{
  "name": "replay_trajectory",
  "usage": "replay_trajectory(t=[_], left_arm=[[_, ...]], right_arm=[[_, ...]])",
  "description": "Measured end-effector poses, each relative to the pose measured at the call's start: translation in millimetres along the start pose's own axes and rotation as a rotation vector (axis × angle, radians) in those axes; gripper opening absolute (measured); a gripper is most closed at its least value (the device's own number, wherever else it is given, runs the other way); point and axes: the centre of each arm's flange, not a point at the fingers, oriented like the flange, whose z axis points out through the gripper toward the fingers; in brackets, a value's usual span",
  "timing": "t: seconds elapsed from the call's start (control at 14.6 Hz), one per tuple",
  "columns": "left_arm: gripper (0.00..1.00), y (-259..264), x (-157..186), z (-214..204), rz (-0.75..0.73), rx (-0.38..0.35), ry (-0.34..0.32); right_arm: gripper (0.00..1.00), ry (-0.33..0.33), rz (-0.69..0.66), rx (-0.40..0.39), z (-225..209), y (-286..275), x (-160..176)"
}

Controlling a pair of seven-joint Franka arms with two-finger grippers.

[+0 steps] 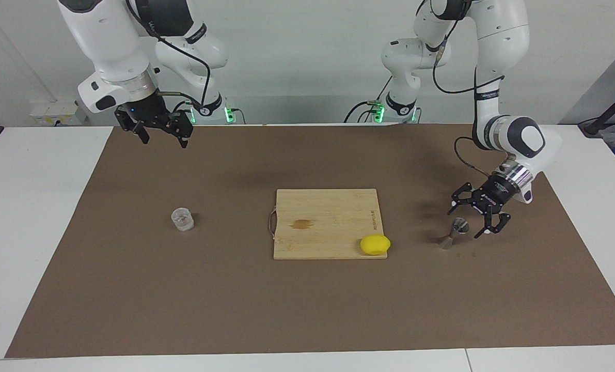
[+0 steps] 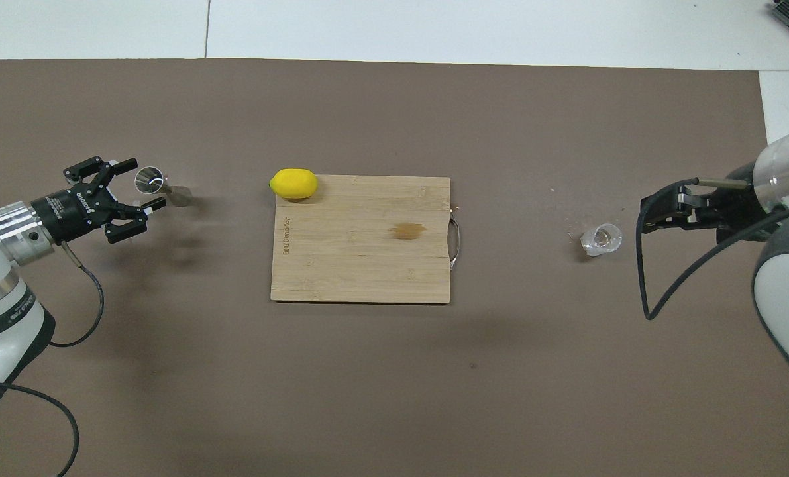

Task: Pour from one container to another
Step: 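Open the left gripper and reach toward the small dark cup, then close the left gripper on the dark cup and lift it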

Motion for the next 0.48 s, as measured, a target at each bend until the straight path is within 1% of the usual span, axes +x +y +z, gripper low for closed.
replay_trajectory(t=[0.07,0.14,0.2,0.27,0.34,0.48], left_arm=[[0.95,0.2,0.3,-0.3,0.0,-0.001,0.001],[0.9,0.2,0.4,-0.4,-0.001,-0.002,0.001],[0.82,0.2,0.4,-0.4,0.0,-0.002,0.001],[0.81,0.3,0.5,-0.5,0.0,-0.002,0.001],[0.74,0.3,0.6,-0.6,0.0,-0.003,0.001],[0.48,0.2,1.0,-0.5,-0.001,-0.003,0.001]], right_arm=[[1.0,-0.001,0.0,0.0,0.3,0.0,0.0],[1.0,-0.001,0.0,0.0,0.6,0.0,0.0],[1.0,-0.001,0.0,0.0,0.7,0.0,0.0],[1.0,-0.001,0.0,0.0,0.7,0.0,0.0],[1.0,-0.002,0.0,0.0,0.7,0.0,0.0],[1.0,-0.002,0.0,0.0,0.9,0.0,0.0]])
